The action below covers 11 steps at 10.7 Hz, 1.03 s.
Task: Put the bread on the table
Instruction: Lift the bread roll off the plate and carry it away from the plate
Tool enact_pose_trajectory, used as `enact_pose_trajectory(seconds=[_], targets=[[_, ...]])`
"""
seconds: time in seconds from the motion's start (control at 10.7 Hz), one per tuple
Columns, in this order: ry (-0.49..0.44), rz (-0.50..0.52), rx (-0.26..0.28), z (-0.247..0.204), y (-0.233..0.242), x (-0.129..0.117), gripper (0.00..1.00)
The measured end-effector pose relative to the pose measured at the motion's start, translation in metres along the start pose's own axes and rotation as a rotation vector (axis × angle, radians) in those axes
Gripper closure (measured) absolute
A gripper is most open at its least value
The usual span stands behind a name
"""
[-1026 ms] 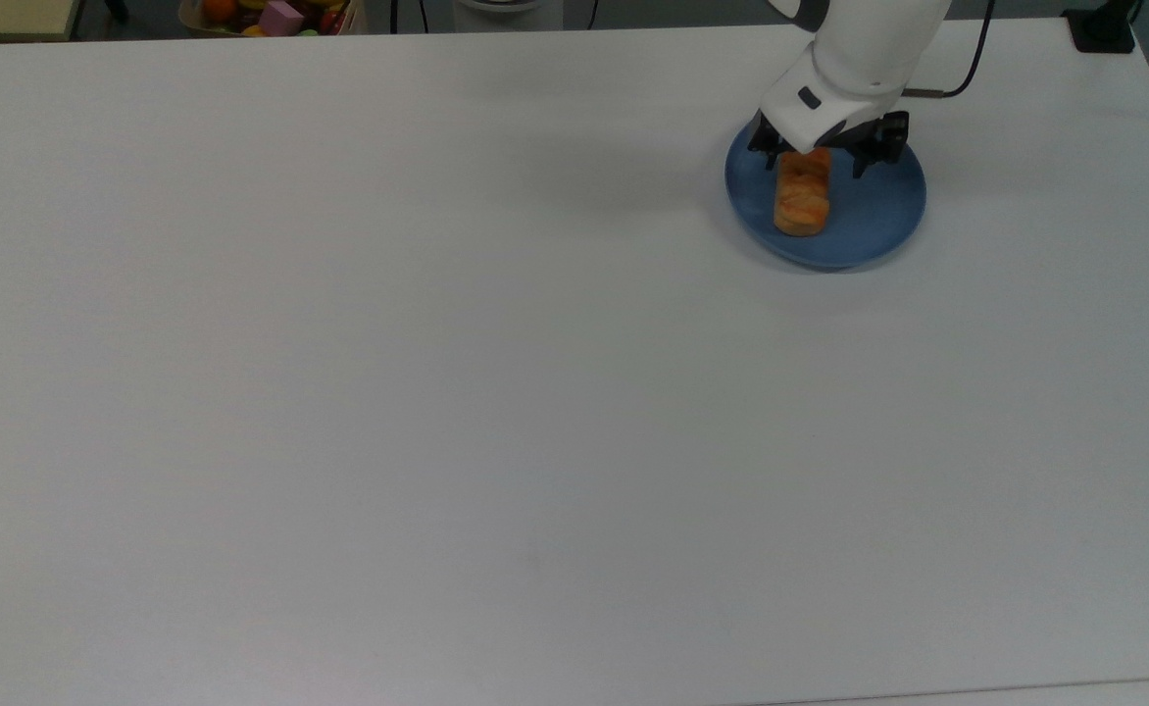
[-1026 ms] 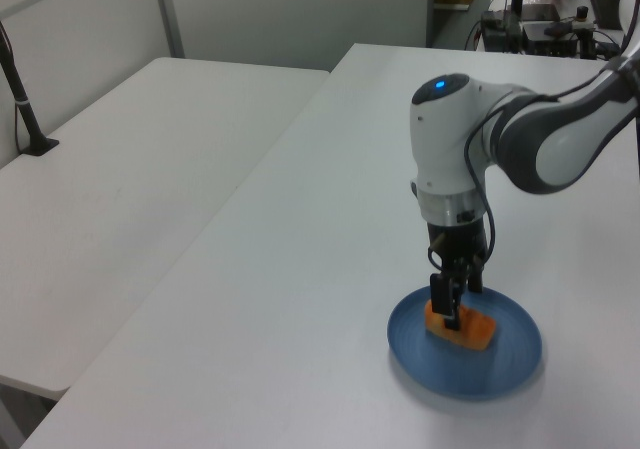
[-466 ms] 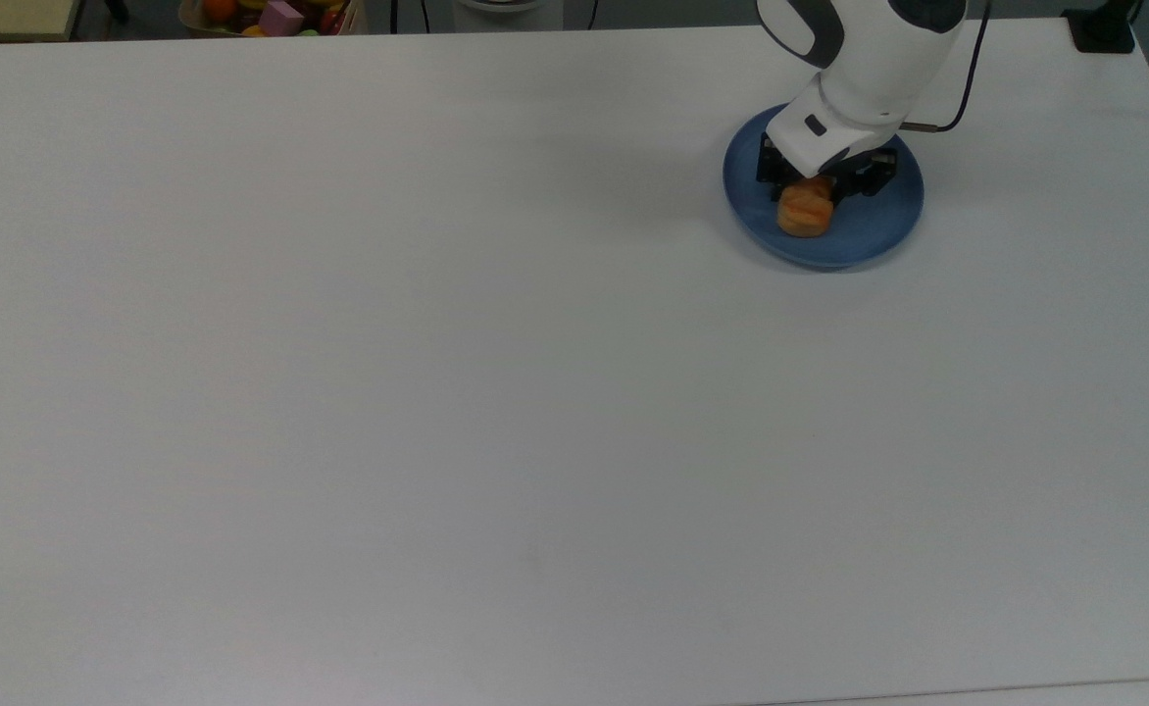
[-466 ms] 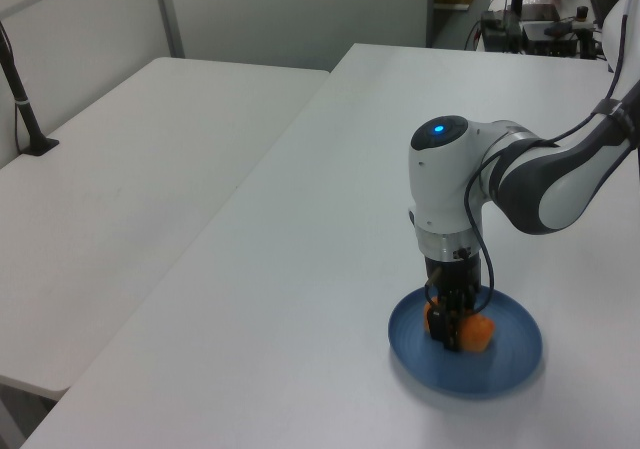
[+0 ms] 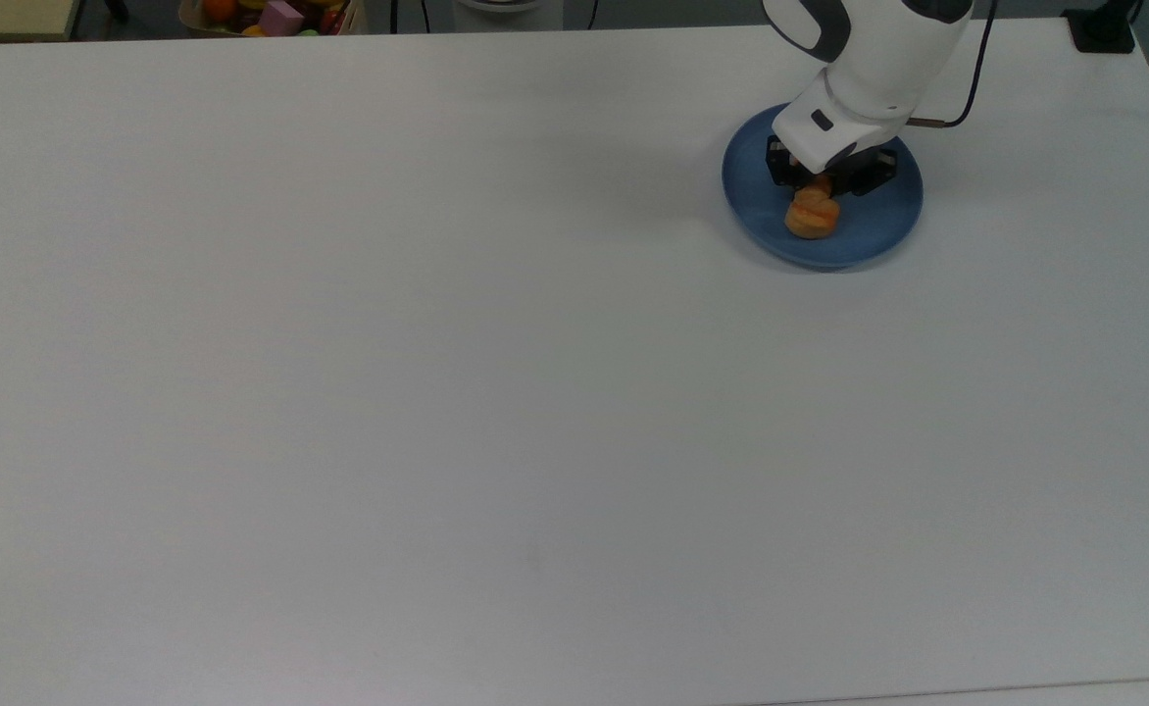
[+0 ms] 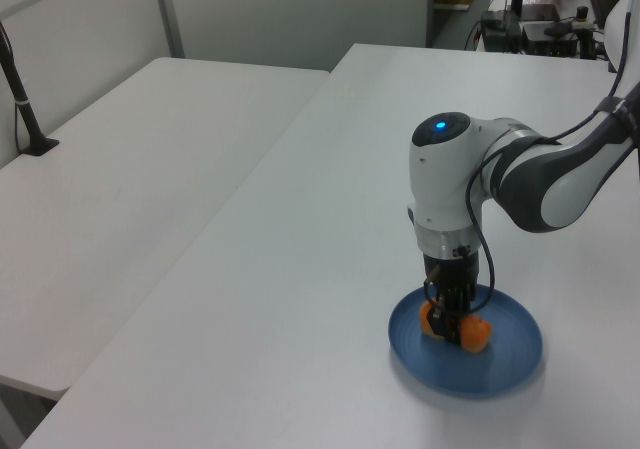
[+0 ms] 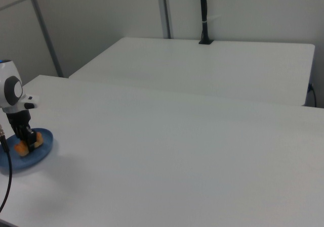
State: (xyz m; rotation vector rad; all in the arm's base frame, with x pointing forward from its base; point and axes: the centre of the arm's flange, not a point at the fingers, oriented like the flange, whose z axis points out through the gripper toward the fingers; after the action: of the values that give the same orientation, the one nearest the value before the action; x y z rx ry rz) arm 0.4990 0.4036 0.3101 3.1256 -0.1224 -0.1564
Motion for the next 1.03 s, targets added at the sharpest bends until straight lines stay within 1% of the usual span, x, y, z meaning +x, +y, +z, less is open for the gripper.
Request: enact_pose_trajectory(seconds=[0.19, 0.37, 0.47, 0.65, 0.75, 0.84, 0.93, 1.03], targets=[[0.034, 0.003, 0.012, -0.026, 0.002, 0.002, 0.76], [0.042, -0.002, -0.009, -0.063, 0.01, 0.004, 0.79], [0.041, -0.016, -0.016, -0.081, 0.017, 0.009, 0.83], [0.018, -0.063, -0.019, -0.121, 0.042, 0.024, 0.83], [0.009, -0.082, -0.024, -0.131, 0.055, 0.031, 0.83], [0.002, -0.105, -0.034, -0.149, 0.082, 0.049, 0.83], [0.01, -0.117, -0.036, -0.165, 0.117, 0.072, 0.83], [0.024, -0.124, -0.034, -0.181, 0.161, 0.098, 0.83]])
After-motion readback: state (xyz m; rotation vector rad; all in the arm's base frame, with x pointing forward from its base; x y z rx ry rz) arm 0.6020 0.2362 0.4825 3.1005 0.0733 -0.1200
